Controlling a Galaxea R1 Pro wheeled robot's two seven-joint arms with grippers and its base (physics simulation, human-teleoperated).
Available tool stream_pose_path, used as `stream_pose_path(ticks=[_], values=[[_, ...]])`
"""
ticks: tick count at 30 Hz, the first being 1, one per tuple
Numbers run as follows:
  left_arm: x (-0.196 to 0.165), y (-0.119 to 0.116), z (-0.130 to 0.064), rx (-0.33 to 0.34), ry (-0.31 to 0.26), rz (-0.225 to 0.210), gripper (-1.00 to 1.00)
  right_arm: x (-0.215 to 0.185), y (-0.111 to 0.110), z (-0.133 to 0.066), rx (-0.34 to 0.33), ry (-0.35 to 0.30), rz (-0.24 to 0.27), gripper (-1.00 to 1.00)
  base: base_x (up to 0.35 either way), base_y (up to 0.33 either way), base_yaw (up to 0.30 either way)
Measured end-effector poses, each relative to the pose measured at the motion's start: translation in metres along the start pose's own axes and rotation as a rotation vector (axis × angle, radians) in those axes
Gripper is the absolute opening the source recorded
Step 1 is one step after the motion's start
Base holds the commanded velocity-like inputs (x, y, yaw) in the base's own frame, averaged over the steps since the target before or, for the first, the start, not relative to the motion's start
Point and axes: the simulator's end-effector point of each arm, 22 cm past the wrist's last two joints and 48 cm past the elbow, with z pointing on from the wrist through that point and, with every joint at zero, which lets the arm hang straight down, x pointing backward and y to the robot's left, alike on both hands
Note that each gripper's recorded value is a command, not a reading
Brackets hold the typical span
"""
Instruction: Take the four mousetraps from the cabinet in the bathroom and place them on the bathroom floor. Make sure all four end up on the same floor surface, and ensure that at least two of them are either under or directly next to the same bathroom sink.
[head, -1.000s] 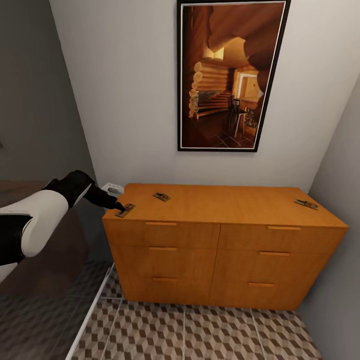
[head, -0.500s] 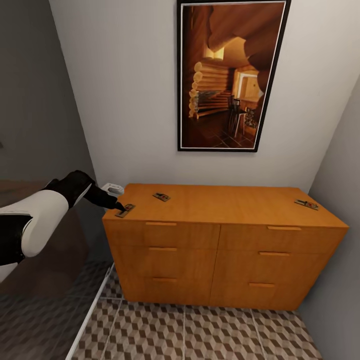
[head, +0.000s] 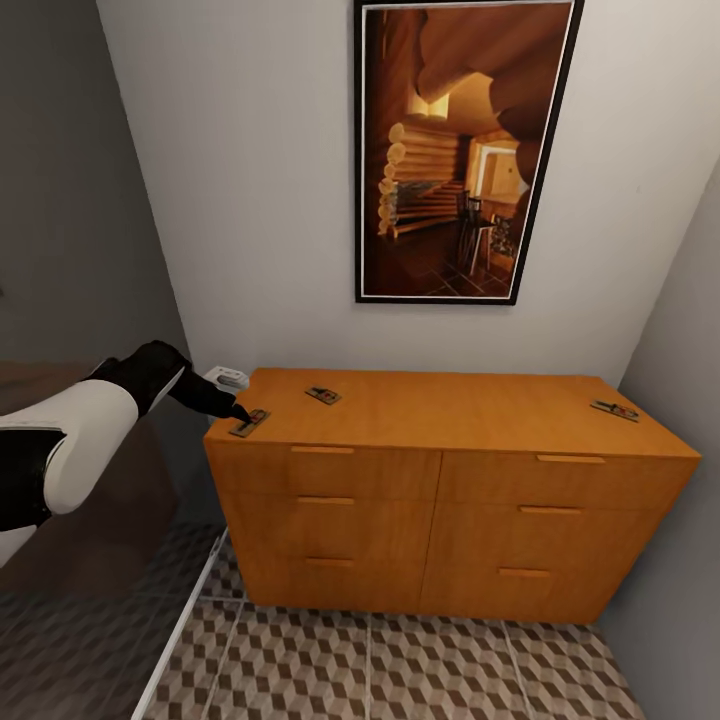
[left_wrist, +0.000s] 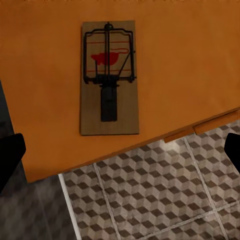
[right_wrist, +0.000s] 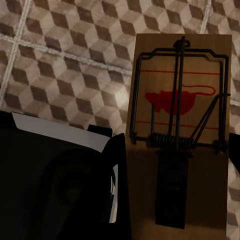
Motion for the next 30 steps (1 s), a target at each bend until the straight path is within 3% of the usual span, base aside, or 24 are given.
stream_pose_path(ticks=[30], values=[[0.0073, -0.0065, 0.0078, 0.01, 0.014, 0.003, 1.0, 0.0, 0.0, 0.0001, 0.0, 0.0, 0.0, -1.0, 0.05, 0.0, 0.0]])
